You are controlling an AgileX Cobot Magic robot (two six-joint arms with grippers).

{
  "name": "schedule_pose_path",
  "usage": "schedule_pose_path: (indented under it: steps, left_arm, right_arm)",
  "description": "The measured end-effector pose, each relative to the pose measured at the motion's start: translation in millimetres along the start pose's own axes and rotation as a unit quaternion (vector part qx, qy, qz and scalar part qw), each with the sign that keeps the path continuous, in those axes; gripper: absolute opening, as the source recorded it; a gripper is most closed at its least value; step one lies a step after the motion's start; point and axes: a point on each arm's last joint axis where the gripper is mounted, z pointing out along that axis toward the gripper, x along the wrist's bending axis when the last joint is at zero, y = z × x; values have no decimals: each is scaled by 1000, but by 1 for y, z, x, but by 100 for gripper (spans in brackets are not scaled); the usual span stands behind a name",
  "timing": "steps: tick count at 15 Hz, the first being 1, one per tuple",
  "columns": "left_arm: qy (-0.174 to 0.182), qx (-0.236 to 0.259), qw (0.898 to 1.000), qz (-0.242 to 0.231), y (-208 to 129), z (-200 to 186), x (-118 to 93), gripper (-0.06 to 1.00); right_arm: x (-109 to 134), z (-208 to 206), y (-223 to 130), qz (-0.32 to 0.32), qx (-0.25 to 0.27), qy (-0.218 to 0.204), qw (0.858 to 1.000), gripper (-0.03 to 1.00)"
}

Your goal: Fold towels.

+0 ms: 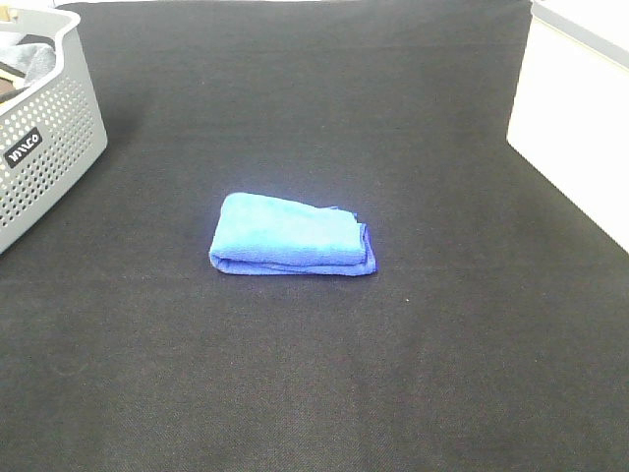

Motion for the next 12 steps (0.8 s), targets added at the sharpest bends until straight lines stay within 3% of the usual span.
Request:
schedule_pose_path:
  steps: [7, 9, 12]
  left_arm:
    - [3, -2, 1000, -1, 0, 0, 0, 78]
    - [26, -2, 1000, -16, 1, 1, 1, 78]
    - [70, -28, 996, -36, -4, -4, 0, 78]
  right_arm:
    - [0, 0, 0, 0, 0, 0, 1000, 96]
    - [-1, 0, 0, 9, 0, -9, 1000, 96]
    - [-3, -5, -2, 47, -23, -63, 997, 96]
